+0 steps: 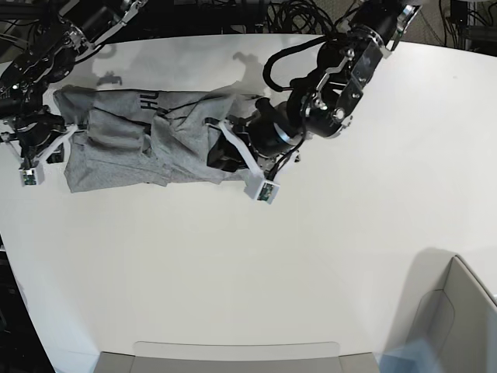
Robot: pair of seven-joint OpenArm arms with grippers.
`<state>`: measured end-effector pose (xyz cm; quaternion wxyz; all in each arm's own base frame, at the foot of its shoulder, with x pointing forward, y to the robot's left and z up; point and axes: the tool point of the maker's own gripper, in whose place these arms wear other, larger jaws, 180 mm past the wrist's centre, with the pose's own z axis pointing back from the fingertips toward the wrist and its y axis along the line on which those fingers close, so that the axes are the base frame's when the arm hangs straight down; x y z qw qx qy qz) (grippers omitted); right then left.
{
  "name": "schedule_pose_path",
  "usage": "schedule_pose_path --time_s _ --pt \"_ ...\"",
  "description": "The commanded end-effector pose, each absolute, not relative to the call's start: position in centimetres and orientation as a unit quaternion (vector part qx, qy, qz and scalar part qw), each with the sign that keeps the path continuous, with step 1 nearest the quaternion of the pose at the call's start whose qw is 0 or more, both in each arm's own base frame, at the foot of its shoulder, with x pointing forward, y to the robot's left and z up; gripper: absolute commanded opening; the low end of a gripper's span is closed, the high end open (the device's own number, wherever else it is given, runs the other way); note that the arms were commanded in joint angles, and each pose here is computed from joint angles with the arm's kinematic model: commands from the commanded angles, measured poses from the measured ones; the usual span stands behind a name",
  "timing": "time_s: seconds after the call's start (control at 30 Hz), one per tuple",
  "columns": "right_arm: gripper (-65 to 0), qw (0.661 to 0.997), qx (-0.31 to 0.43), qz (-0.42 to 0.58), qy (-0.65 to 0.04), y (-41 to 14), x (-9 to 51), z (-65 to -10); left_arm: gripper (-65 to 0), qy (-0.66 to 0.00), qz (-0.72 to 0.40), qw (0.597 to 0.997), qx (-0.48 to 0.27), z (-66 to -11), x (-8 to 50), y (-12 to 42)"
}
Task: Fold the T-shirt properly
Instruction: 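Grasp the bundle edges with both grippers and straighten it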
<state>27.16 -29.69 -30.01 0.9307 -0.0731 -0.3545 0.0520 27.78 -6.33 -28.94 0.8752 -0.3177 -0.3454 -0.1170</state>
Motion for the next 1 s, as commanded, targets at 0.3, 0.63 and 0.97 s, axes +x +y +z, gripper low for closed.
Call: schedule_pose_path --time_s 0.3,0.63,0.97 --pt "-59.3 0.972 -0.083 0.045 -0.217 -33.9 24.8 -38.4 -49.5 -0.257 -0.148 0.919 -0.260 -36.9 27.4 -6.9" --pt "-59.3 0.962 -0.012 0.170 -0.212 -21.2 28.3 -41.5 -49.5 -0.226 -0.047 0.955 -0.188 -41.7 30.3 0.8" --pt "-59.2 0.933 -0.055 0.211 -0.285 -18.2 30.3 -36.1 -49.5 -0.276 -0.041 0.942 -0.186 -38.2 30.9 4.0"
